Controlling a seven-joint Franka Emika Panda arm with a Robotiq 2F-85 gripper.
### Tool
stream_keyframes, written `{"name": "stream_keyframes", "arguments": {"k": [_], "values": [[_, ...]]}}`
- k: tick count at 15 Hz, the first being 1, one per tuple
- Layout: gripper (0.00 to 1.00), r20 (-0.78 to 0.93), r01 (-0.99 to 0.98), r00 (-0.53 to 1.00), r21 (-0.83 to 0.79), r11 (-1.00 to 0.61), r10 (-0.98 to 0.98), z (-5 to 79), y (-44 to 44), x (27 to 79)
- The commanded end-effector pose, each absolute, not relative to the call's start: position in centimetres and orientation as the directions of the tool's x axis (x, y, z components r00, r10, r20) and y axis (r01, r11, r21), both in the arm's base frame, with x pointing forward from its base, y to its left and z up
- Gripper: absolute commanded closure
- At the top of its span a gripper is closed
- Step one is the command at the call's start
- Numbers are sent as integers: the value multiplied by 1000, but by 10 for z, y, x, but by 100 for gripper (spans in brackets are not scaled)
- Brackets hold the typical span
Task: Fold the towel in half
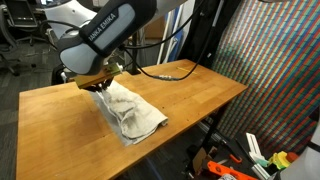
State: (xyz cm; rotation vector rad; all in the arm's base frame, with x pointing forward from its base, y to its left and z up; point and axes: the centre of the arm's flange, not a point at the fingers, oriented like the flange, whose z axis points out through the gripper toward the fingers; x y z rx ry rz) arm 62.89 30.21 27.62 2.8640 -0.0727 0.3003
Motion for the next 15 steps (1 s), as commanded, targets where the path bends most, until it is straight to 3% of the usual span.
{"name": "stream_keyframes", "arguments": {"k": [1,7,15], "values": [[93,183,-223,965,192,-956,-188,271,324,670],[94,156,-409,908,122,-904,-389,265,342,698],[94,268,-513,842,129,-849,-468,275,322,742]]}}
